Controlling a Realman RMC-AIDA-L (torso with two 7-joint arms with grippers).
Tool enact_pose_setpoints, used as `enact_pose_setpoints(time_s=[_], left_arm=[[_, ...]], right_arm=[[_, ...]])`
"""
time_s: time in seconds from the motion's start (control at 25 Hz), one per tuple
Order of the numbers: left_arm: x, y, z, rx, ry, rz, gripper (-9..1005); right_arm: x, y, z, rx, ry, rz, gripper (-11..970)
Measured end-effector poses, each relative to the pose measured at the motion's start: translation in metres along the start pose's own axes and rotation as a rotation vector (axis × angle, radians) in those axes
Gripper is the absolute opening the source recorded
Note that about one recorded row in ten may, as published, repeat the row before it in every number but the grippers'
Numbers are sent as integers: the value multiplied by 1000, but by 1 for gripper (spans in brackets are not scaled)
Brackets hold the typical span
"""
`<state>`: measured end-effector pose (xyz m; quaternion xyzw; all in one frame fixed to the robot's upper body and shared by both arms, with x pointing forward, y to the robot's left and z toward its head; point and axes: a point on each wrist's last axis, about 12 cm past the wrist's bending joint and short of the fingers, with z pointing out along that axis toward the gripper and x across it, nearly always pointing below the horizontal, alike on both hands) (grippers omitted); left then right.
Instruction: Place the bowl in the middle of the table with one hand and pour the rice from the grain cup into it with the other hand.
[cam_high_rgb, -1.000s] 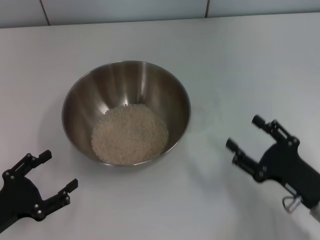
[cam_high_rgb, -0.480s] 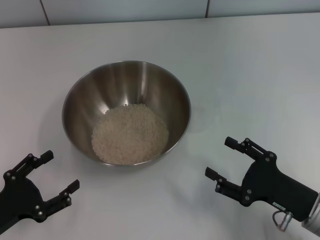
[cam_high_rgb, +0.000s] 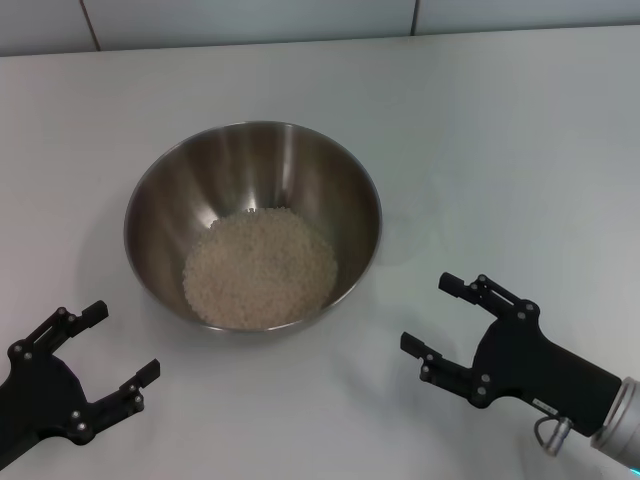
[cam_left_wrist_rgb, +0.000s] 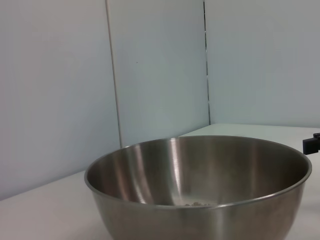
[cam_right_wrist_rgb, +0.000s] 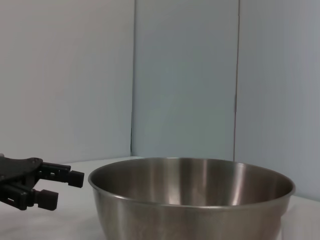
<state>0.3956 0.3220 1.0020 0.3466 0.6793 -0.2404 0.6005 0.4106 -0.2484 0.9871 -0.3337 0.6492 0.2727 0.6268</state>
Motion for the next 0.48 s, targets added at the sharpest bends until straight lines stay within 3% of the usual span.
enact_pose_setpoints(time_s=[0.48], left_arm=[[0, 0, 0, 0, -1, -3, 868]], right_arm=[[0, 1, 1, -1, -2, 1, 785]])
